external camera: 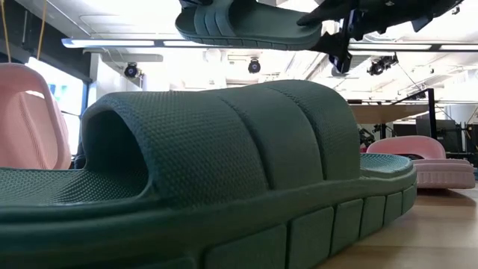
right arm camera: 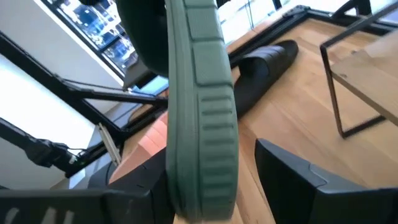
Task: Pick and place slides into the shelf
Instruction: Put the top blue slides on the shelf
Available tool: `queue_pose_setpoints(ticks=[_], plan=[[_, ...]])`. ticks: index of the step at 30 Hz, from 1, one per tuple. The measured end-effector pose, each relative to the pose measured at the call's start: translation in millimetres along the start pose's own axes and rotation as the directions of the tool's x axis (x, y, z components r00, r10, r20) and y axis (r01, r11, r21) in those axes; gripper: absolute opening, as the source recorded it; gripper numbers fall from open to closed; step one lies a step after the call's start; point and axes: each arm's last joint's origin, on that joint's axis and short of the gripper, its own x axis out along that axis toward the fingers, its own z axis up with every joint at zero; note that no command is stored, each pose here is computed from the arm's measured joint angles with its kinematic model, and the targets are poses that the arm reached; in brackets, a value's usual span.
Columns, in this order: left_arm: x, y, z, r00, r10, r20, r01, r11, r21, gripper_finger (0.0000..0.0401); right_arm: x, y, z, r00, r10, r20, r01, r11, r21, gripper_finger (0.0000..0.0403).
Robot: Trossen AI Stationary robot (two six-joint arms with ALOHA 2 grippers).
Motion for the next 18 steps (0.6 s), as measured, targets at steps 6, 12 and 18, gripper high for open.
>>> queue_pose_setpoints(ticks=[6, 12, 18], plan=[[0, 0, -1, 1.0, 0.005, -0.013, -0.005, 1.0, -0.005, 0.0, -4, 1, 1, 1.0, -0.004, 0.005, 0.004, 1.0, -0.006, 0.0145], [0, 0, -2, 1.0, 0.004, -0.017, -0.004, 1.0, -0.006, 0.0, -13, 3, 4, 0.999, -0.019, 0.026, 0.019, 1.0, -0.01, 0.0136], [0, 0, -2, 1.0, 0.004, -0.018, -0.004, 1.0, -0.006, 0.0, -12, 2, 3, 0.999, -0.038, 0.031, 0.038, 0.999, -0.008, 0.013]])
